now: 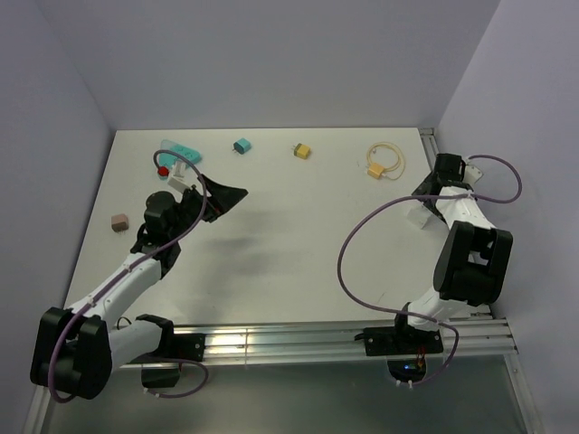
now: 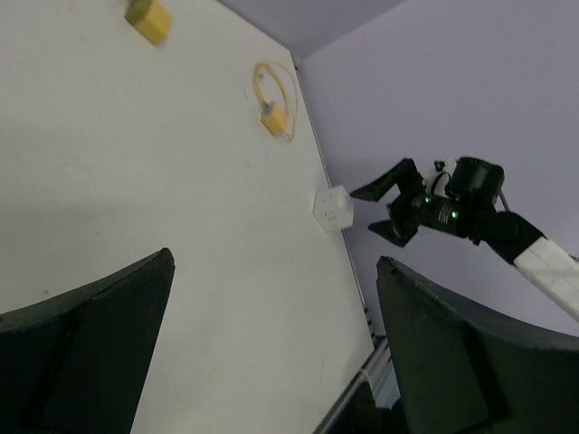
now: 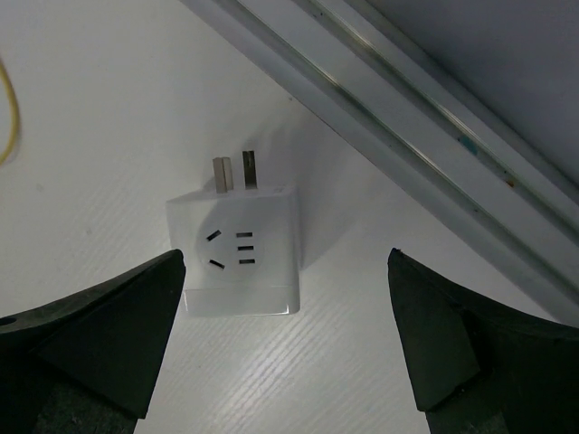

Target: Insert the plug

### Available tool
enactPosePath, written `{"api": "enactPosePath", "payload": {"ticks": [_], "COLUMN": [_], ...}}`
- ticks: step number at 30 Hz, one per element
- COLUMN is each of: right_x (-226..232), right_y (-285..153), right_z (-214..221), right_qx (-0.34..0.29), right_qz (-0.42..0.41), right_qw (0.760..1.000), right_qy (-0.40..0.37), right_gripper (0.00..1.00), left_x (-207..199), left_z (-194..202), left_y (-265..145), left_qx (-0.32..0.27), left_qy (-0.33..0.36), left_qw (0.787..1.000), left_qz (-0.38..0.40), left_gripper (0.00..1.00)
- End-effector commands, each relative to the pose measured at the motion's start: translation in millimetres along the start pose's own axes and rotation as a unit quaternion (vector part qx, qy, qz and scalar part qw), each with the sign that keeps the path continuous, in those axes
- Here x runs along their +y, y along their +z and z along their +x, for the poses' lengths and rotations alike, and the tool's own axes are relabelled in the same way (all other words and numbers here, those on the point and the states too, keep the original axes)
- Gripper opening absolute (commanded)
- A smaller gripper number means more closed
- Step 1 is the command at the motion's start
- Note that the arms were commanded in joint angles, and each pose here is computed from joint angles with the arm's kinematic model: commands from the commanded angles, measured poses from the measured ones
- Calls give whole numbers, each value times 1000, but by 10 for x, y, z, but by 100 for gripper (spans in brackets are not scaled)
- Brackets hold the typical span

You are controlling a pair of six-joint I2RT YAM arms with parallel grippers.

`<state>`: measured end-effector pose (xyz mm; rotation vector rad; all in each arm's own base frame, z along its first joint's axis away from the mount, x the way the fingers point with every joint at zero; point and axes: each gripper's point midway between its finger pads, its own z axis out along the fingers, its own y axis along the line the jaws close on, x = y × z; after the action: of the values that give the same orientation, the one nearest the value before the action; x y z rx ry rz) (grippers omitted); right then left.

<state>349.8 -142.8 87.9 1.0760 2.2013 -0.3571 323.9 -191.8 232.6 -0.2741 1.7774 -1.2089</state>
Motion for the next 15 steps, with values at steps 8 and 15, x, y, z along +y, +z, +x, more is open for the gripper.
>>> {"api": "enactPosePath", "payload": {"ticks": [8,15], "right_x": [227,234], "right_y": [108,165], "right_z": [3,86], "right_qx": [44,64], "right_qz": [-43,-38], "right_qw": [998,997], "right_qy": [-27,-37], "right_gripper": [98,97], "left_x": [-544,-504], "left_z": [40,15], "left_y": [-117,-154], "left_qx": [32,23], "left_qy": [-17,-6], "left_qw": [995,997], "left_qz": [95,71], "left_gripper": [99,99]}}
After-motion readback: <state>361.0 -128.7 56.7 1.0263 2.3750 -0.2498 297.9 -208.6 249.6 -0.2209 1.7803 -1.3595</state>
